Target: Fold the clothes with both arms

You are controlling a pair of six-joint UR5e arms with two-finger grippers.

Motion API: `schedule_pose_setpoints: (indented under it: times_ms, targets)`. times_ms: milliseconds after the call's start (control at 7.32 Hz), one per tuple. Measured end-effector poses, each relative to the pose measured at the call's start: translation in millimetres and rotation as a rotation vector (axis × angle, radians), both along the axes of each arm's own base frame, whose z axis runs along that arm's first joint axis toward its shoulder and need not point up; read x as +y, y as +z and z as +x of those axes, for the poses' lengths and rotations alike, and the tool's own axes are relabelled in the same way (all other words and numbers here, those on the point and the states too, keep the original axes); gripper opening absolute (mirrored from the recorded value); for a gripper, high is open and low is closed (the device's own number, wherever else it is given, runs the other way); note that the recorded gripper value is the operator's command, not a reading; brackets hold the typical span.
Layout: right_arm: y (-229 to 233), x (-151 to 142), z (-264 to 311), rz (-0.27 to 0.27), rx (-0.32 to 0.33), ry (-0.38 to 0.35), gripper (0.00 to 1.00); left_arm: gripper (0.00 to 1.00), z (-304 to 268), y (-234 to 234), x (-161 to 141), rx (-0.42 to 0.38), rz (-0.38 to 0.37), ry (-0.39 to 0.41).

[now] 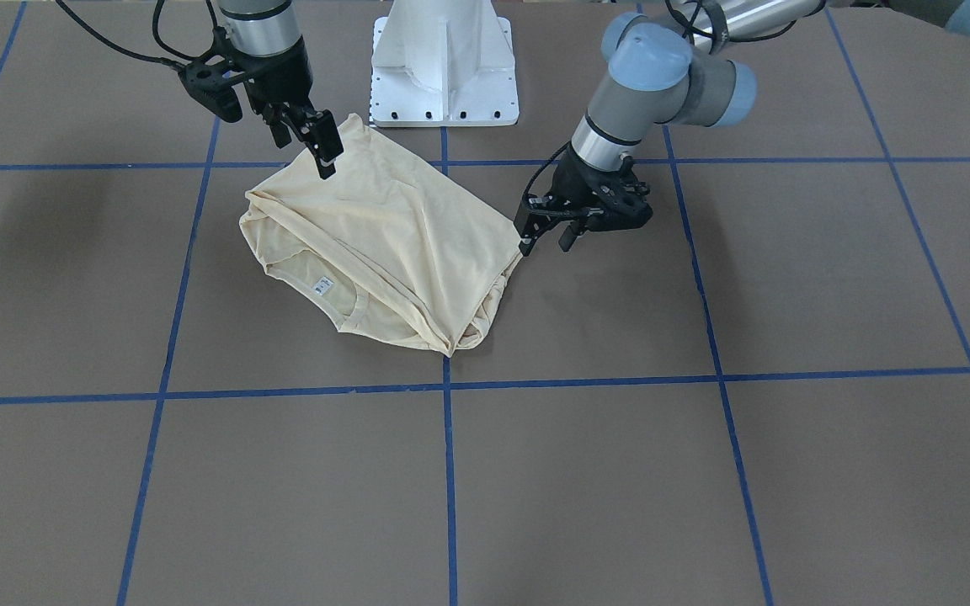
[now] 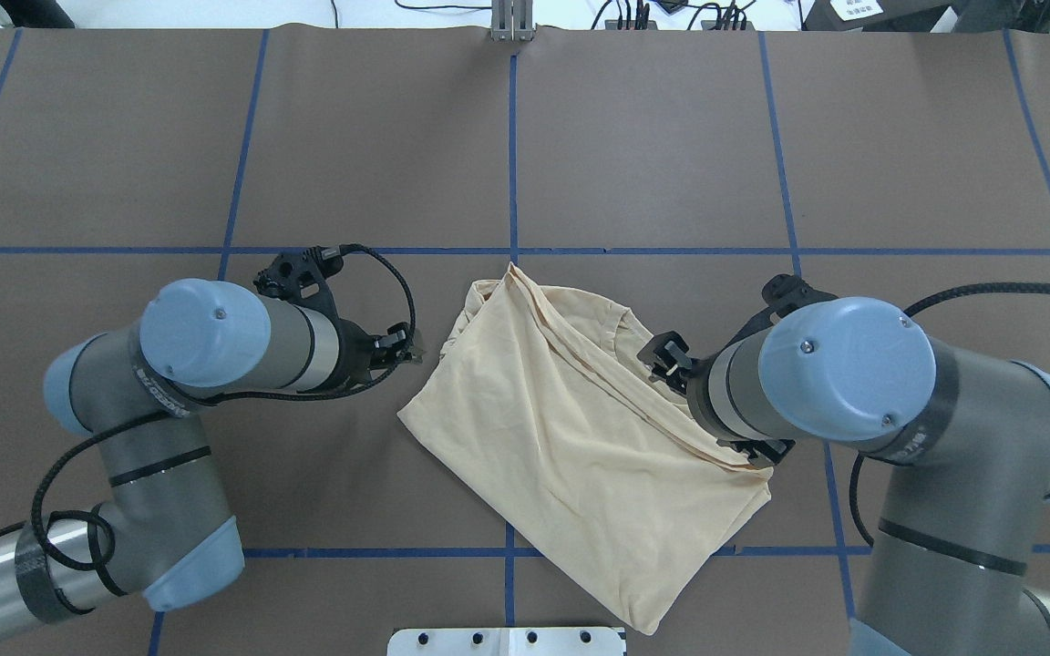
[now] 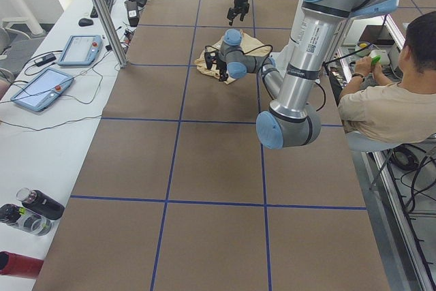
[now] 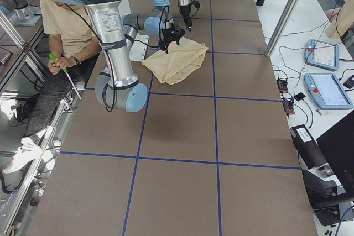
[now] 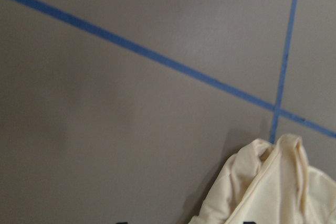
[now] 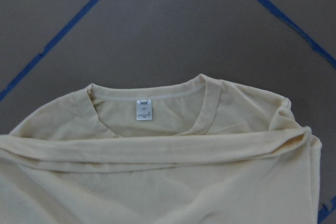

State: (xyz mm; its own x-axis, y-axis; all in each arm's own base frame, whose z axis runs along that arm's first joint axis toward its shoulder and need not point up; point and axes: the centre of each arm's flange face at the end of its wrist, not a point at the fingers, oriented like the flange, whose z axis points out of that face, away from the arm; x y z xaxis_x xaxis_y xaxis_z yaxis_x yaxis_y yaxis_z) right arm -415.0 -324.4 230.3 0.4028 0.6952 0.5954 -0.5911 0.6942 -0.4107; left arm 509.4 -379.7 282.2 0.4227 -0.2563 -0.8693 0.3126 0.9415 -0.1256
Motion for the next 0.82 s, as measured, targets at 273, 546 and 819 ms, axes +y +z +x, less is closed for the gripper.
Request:
schedule_pose_setpoints:
  times_ms: [273, 546, 819]
  targets:
    - [13, -20, -11, -0.003, 0.006, 0.019, 1.00, 0.59, 17, 5, 17, -0.038, 0.012, 0.022]
    - [18, -24, -14, -0.006, 0.012, 0.023, 1.00, 0.53, 22, 11, 19, -0.053, 0.018, 0.033]
    - [19, -28, -11, -0.011, 0.011, 0.028, 1.00, 0.48, 25, 14, 19, -0.058, 0.017, 0.037]
